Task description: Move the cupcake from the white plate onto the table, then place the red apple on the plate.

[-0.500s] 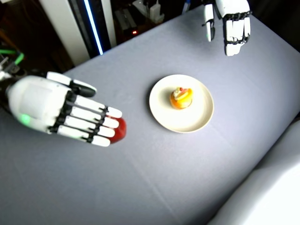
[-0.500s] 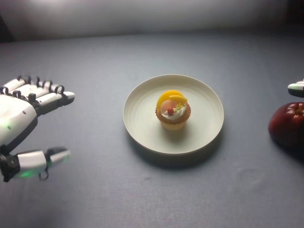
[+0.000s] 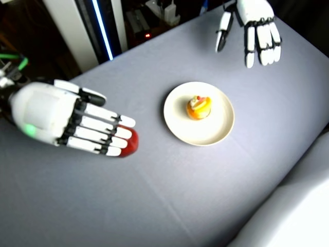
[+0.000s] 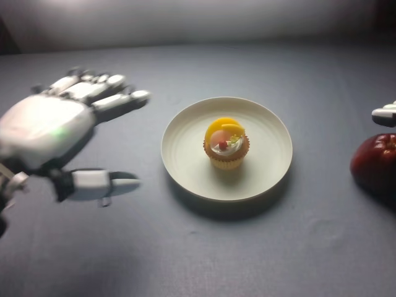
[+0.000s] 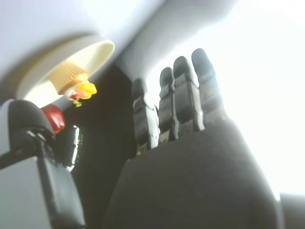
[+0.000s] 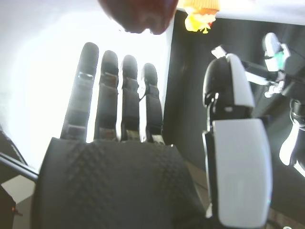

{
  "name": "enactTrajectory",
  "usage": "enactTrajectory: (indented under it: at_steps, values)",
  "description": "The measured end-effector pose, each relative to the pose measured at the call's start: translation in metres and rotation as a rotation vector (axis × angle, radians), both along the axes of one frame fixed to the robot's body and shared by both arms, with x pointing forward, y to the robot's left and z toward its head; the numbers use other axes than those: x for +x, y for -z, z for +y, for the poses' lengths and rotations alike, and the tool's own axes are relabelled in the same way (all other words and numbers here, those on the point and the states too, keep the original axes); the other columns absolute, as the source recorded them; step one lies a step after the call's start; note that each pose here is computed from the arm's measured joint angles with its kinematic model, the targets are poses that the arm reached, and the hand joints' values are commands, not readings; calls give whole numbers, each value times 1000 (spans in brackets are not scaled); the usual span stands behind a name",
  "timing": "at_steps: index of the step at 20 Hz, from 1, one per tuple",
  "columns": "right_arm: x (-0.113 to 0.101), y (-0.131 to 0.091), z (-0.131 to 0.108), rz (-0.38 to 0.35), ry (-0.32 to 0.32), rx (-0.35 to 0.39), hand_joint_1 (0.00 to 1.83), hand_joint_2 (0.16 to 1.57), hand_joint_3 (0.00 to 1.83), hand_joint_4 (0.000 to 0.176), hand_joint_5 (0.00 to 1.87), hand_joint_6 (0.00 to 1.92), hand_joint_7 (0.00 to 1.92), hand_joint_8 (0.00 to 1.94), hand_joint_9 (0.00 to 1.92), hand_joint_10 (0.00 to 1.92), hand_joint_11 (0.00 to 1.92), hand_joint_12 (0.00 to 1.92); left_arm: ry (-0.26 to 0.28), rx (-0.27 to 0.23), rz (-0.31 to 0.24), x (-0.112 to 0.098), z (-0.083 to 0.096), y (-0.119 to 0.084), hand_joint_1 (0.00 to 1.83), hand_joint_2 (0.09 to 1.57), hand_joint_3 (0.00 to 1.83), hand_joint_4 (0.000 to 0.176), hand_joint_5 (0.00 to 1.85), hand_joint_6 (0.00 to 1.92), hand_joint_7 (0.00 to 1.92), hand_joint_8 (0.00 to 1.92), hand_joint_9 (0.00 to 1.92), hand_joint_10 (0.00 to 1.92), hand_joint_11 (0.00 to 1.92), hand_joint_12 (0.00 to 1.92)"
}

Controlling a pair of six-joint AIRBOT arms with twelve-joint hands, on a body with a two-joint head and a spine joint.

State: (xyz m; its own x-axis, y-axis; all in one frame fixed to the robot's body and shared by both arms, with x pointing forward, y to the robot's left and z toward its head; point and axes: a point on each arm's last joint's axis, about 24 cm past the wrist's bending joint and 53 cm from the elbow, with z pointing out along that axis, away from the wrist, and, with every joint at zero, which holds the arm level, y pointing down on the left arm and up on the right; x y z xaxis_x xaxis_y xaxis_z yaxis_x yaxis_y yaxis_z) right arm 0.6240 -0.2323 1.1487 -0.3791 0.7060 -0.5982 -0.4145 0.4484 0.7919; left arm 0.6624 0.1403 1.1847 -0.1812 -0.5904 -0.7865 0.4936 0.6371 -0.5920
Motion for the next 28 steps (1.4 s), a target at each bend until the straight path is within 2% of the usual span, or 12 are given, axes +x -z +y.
enactTrajectory:
  at_steps: [1, 3, 4, 7, 13, 16, 18, 19, 20, 22, 26, 28]
  values:
    - [0, -3, 2, -9, -6, 5, 746, 1100, 3, 63, 167, 0, 150, 0, 196, 0, 131, 403, 45, 10, -13, 6, -22, -5, 852, 893, 0, 122, 310, 1, 205, 1, 198, 2, 38, 508]
    - [0, -8, 4, -23, -8, 17, 711, 1089, 0, 81, 86, 0, 80, 0, 156, 0, 117, 395, 90, 24, -11, 12, -48, -7, 825, 897, 2, 96, 306, 0, 215, 1, 216, 1, 1, 623]
    - [0, -10, 4, -31, -11, 21, 720, 1081, 0, 93, 52, 0, 46, 0, 136, 0, 112, 391, 107, 25, -12, 16, -59, -9, 854, 896, 1, 97, 309, 0, 200, 1, 176, 2, 0, 535]
    - [-1, -11, 7, -38, -16, 36, 815, 1045, 0, 141, 0, 0, 12, 3, 103, 3, 63, 377, 128, -6, 11, 30, -80, -7, 892, 871, 0, 166, 335, 3, 175, 4, 132, 16, 0, 387]
    - [0, -20, 19, -73, -49, 56, 825, 1047, 0, 174, 0, 0, 0, 0, 64, 0, 22, 378, 182, -44, 75, 42, -123, 5, 856, 851, 0, 140, 370, 0, 279, 0, 230, 2, 0, 547]
    - [1, -19, 18, -73, -44, 59, 802, 1055, 1, 176, 0, 0, 0, 0, 39, 0, 0, 380, 184, -34, 89, 49, -132, 8, 907, 866, 0, 106, 453, 2, 477, 4, 437, 11, 66, 826]
    - [0, -17, 20, -68, -47, 61, 829, 1060, 2, 176, 0, 0, 0, 0, 44, 2, 4, 386, 193, -23, 102, 50, -139, 14, 968, 923, 1, 33, 644, 7, 689, 21, 662, 68, 211, 1134]
    - [0, -17, 21, -69, -51, 59, 820, 1060, 2, 176, 0, 0, 0, 0, 45, 2, 0, 387, 196, -17, 109, 50, -142, 17, 1122, 974, 5, 0, 835, 21, 901, 76, 792, 447, 462, 1336]
    - [0, -17, 21, -68, -50, 59, 817, 1054, 0, 176, 0, 0, 0, 0, 58, 7, 9, 391, 197, -9, 119, 51, -143, 21, 1341, 1044, 3, 0, 1039, 380, 1058, 693, 980, 1007, 682, 1283]
    - [1, -17, 19, -68, -42, 63, 816, 1055, 0, 172, 0, 0, 13, 5, 73, 12, 11, 394, 193, -19, 118, 55, -144, 19, 1286, 1083, 5, 0, 1059, 664, 1037, 1036, 1027, 995, 863, 1307]
    - [1, -17, 19, -68, -43, 63, 799, 1055, 0, 169, 0, 0, 16, 4, 87, 13, 36, 408, 186, -20, 116, 57, -142, 18, 1254, 1099, 0, 0, 1055, 702, 990, 1150, 1035, 915, 934, 1279]
    - [1, -17, 19, -68, -44, 63, 803, 1053, 0, 165, 0, 0, 30, 7, 109, 17, 58, 422, 187, -16, 104, 57, -141, 12, 1369, 1110, 0, 0, 973, 933, 981, 957, 890, 1223, 610, 1286]
